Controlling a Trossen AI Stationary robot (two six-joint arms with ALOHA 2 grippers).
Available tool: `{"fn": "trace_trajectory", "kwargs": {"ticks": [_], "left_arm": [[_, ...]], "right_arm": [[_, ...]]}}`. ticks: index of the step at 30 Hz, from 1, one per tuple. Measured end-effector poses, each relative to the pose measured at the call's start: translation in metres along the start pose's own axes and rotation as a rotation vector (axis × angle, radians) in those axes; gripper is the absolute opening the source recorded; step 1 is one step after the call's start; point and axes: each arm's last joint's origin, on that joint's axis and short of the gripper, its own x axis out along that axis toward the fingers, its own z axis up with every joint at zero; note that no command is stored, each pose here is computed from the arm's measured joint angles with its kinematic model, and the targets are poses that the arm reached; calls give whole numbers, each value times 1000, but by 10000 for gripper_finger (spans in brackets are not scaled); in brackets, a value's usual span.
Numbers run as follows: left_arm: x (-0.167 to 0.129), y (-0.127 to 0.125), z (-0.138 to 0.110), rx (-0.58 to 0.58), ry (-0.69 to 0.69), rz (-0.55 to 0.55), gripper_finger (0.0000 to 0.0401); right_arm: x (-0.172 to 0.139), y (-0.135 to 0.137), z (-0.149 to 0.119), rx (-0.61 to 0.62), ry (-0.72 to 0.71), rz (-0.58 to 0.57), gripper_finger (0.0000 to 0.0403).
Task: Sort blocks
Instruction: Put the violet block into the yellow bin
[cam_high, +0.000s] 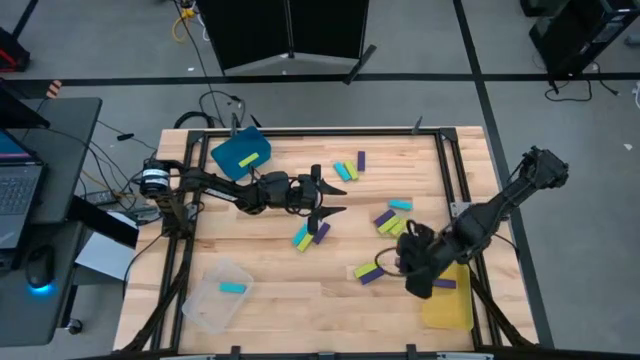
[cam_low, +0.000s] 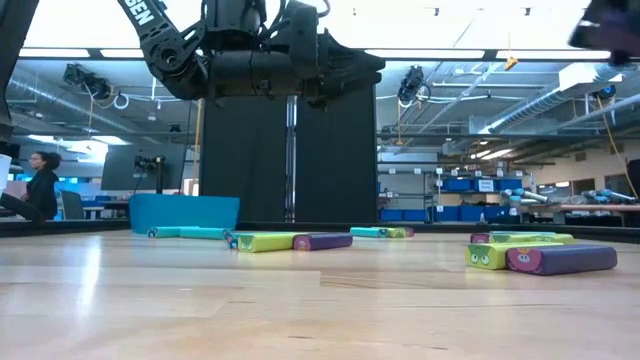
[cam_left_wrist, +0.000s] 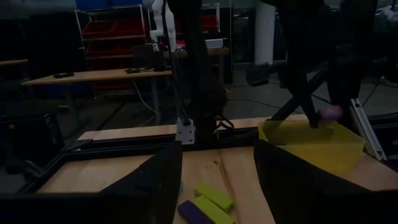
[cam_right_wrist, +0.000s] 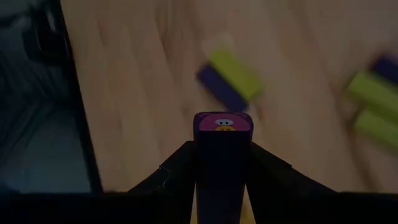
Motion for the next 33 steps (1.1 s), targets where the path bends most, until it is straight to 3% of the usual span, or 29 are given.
{"fn": "trace_trajectory", "kwargs": {"ticks": [9,20,29,33], "left_arm": [[0,2,-4,-5,40,2,206],[-2,9,-5,-6,47,22,206],[-2,9,-4,-5,43,13,206],[-2,9,-4,-3,43,12,206]], "right_arm": [[13,20,-40,99,255,-42,120],[49,38,-76,35,506,-159,120],[60,28,-85,-60,574,-229,120],[70,22,-90,-77,575,-206,120]]}}
